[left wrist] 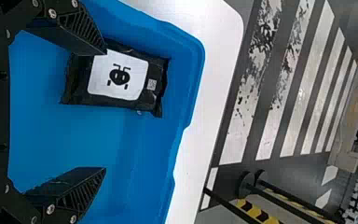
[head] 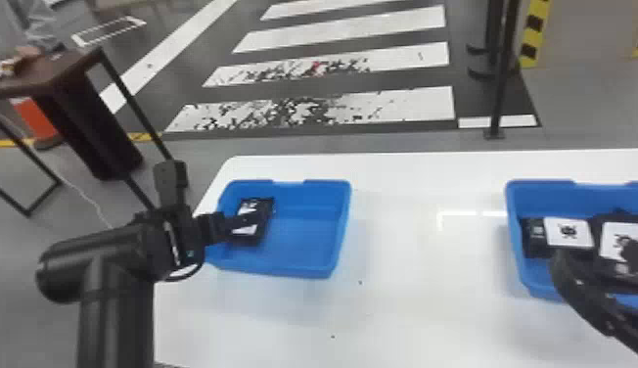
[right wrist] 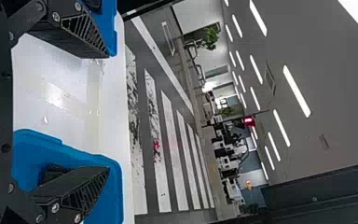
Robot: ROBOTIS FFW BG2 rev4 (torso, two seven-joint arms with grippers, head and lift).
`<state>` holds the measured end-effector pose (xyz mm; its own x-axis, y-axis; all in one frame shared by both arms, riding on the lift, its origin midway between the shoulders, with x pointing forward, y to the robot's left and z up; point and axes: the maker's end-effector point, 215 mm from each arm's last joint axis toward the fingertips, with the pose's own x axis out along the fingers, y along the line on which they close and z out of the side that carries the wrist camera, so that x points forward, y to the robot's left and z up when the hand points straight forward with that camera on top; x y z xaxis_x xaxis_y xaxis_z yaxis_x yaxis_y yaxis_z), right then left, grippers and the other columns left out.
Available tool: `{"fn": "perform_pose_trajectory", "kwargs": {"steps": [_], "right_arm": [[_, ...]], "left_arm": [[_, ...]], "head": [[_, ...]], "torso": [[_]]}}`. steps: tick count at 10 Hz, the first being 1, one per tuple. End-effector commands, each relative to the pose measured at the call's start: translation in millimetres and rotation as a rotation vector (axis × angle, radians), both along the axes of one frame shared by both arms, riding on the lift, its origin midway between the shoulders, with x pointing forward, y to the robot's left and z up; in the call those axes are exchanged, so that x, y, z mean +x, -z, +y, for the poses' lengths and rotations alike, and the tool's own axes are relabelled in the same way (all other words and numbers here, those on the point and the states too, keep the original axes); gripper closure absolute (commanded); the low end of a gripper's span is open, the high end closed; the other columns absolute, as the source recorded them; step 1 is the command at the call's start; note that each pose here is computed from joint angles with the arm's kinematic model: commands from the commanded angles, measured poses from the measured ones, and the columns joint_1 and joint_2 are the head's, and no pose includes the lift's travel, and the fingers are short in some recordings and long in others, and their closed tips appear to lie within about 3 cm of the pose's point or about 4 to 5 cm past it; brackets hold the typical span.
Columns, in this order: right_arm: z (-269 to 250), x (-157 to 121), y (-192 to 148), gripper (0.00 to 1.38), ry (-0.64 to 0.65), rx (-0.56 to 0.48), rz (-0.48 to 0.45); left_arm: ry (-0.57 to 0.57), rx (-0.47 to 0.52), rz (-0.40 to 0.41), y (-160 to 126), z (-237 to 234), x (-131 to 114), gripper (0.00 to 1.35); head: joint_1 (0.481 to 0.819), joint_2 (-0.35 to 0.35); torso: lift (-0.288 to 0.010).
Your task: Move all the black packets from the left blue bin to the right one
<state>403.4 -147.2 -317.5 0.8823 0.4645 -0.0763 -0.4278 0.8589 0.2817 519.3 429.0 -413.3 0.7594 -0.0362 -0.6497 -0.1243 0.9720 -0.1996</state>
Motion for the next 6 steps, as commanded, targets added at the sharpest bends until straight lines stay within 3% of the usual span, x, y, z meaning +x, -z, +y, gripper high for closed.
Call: {"fn": "perform_pose_trajectory", "kwargs": {"steps": [1, 6], "right_arm": [[0.8, -0.9, 3.8, 0.18, -0.003, 0.005, 0.011], [6.7, -3.2, 6.6, 0.18, -0.019, 0.021, 0.025]], "left_arm": [[-0.006, 0.004, 0.041, 10.1, 3.7, 10.3, 0.16], [-0.056, -0.017, 0.177, 50.5, 13.1, 11.9, 0.16]], "head": [[0.695, 0.328], [0.695, 0.341]], "torso": [[-0.14], [-0.14]]}}
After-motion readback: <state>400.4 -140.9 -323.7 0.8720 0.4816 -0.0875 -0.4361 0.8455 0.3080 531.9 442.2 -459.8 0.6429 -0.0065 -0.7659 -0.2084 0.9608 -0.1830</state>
